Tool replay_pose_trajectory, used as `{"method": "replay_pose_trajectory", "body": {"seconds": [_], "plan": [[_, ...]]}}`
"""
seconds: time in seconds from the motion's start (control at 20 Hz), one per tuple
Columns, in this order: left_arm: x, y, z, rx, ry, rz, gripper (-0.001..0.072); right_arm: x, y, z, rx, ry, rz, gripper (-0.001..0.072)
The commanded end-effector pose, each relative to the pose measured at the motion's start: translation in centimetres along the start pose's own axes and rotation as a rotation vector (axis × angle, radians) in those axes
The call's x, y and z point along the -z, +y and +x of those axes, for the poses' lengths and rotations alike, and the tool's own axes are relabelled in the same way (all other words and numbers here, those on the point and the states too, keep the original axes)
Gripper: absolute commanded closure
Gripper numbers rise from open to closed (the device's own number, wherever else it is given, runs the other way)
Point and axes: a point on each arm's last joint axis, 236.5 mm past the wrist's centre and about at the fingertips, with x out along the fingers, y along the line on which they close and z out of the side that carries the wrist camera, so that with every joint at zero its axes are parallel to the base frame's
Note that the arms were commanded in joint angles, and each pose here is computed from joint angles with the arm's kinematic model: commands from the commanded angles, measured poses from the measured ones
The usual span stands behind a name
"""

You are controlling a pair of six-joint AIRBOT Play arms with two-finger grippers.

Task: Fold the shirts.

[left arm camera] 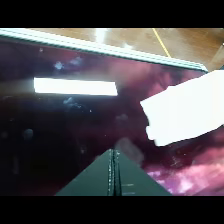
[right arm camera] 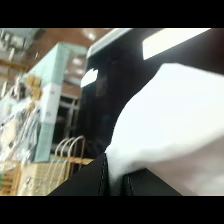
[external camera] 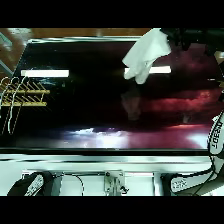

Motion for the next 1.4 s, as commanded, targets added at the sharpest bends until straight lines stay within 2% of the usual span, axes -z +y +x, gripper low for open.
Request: {"method": "replay_pose_trajectory", "body": {"seconds": [0.0, 0.25, 0.4, 0.5, 0.85, 1.05, 1.35], "plan": [[0.0, 0.0, 0.0, 0.0, 0.0, -0.051, 0.067, -2.0, -7.5, -1.5, 0.161, -0.037, -0.005, 0.0652], [0.0, 0.0, 0.0, 0.0, 0.0, -0.121, 0.067, 2.0, -24.0, -9.9, 0.652, 0.161, 0.062, 0.0652], [0.0, 0.0, 0.0, 0.0, 0.0, -0.122, 0.067, 4.7, -29.9, -17.0, 0.89, 0.295, 0.101, 0.0652], [0.0, 0.1, 0.1, 0.0, 0.001, -0.123, 0.067, 5.5, -31.5, -21.8, 0.992, 0.33, 0.139, 0.0652], [0.1, 0.1, 0.1, 0.0, 0.005, -0.122, 0.067, 9.8, -30.2, -31.4, 1.074, 0.456, 0.314, 0.0652], [0.8, -0.1, 0.1, 0.007, 0.034, -0.12, 0.067, 12.7, -30.0, -35.7, 1.153, 0.379, 0.394, 0.0652], [0.9, -0.2, 0.1, 0.009, 0.041, -0.119, 0.067, 27.9, -34.2, -34.5, 1.144, 0.336, 0.629, 0.0652]]}}
